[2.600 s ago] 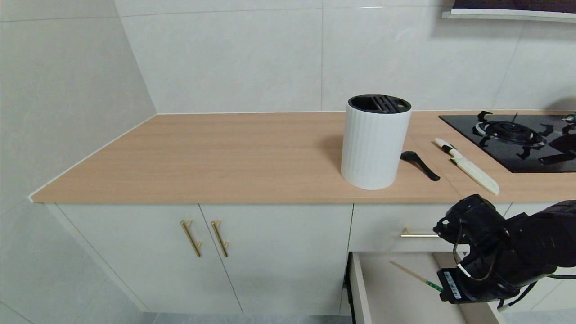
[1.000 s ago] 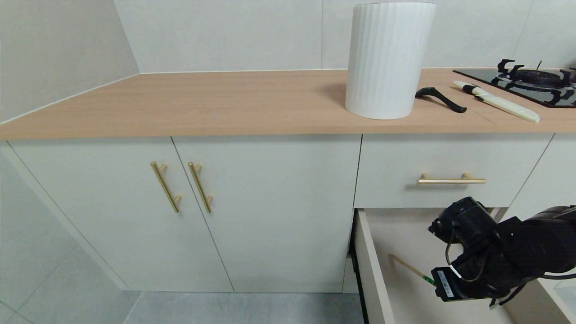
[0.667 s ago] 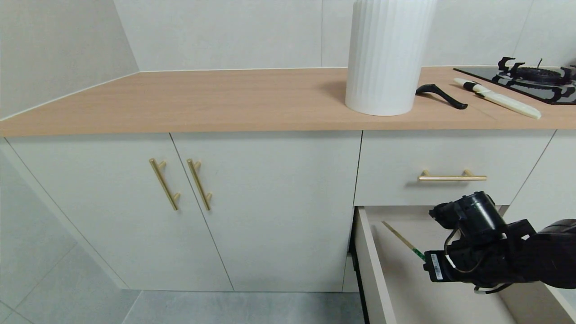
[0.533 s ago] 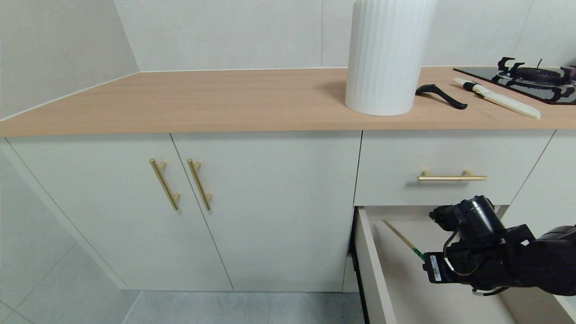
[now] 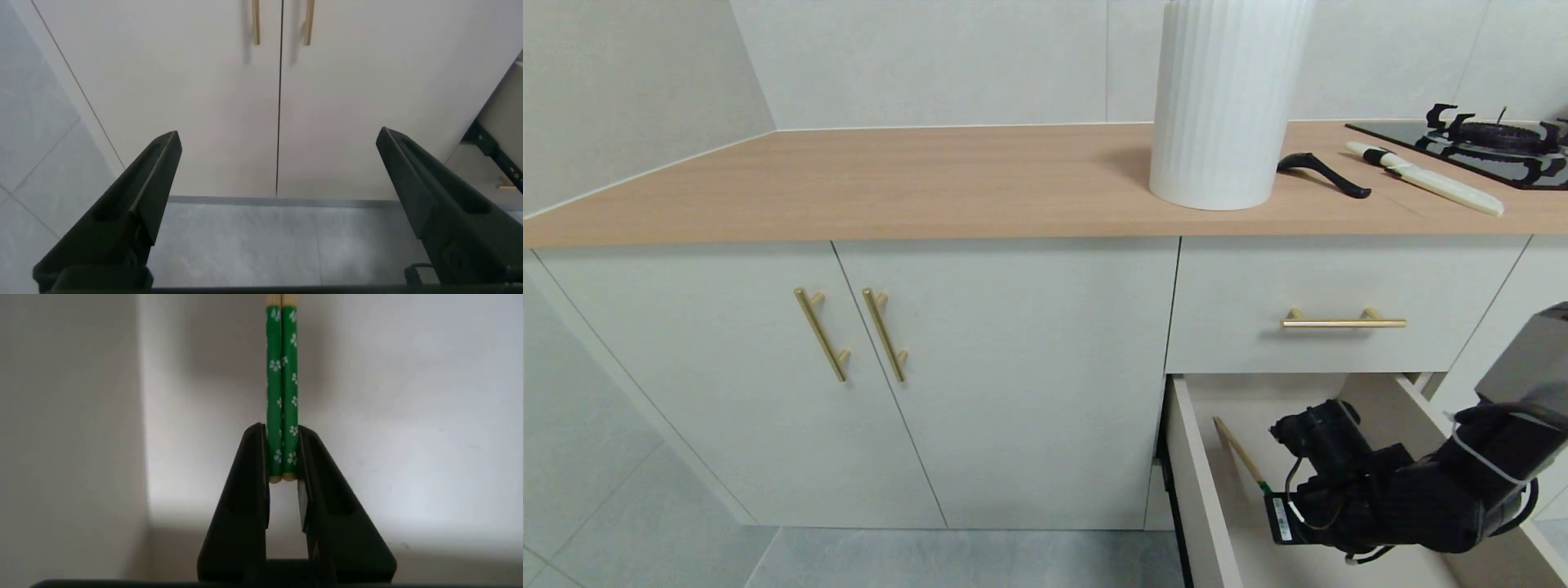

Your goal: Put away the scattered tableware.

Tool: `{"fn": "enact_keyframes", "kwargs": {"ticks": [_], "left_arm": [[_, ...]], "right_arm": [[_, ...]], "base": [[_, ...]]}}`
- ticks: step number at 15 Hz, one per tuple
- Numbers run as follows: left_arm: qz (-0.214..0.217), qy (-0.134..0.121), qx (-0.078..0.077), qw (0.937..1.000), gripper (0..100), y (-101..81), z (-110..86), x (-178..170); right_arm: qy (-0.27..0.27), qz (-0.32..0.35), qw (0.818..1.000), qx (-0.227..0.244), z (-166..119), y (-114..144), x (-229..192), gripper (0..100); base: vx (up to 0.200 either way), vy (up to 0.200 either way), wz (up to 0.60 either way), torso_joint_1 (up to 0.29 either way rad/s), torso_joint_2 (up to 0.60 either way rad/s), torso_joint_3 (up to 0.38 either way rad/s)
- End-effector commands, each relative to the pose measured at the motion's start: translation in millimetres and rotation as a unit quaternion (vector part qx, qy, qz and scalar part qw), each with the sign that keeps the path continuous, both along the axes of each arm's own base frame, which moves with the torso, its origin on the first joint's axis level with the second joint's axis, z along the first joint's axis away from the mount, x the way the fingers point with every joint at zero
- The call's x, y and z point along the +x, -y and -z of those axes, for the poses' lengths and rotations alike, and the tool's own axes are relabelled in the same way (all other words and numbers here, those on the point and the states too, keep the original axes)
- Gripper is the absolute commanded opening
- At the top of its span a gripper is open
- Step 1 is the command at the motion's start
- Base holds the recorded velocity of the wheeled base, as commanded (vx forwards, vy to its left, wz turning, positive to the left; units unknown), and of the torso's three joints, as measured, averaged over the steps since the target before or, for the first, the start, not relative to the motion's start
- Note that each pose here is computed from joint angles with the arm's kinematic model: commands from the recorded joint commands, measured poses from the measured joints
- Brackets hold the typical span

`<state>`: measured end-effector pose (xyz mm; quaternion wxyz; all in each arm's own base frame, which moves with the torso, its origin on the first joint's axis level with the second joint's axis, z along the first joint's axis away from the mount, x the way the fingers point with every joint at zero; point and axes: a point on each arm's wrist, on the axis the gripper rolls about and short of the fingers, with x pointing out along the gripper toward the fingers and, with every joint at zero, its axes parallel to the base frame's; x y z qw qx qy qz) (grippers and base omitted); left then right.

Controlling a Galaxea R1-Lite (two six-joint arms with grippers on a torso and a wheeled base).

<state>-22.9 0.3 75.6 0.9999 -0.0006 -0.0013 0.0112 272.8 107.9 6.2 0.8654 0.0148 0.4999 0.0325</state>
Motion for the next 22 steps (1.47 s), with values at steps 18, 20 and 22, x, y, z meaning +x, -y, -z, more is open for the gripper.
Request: {"fn": "enact_keyframes", "kwargs": {"ticks": [18,20,22], "left_arm": [[0.000,-0.001,0.000,1.0000,100,0.0,-0.1,0],[0.000,0.000,0.000,1.0000,100,0.0,-0.2,0],[0.000,-0.001,0.000,1.0000,100,0.0,-0.1,0]], "right_arm": [[0.047,0.007,0.999,0.006,-16,-1,-3,100],[0.079,0.005,0.997,0.020,-56,4,-15,100],[0.091,0.006,0.996,0.024,-120,16,-40,100]], "base": [[0.000,0.000,0.00,0.000,0.00,0.000],[0.000,0.000,0.00,0.000,0.00,0.000],[0.000,0.000,0.00,0.000,0.00,0.000]]}}
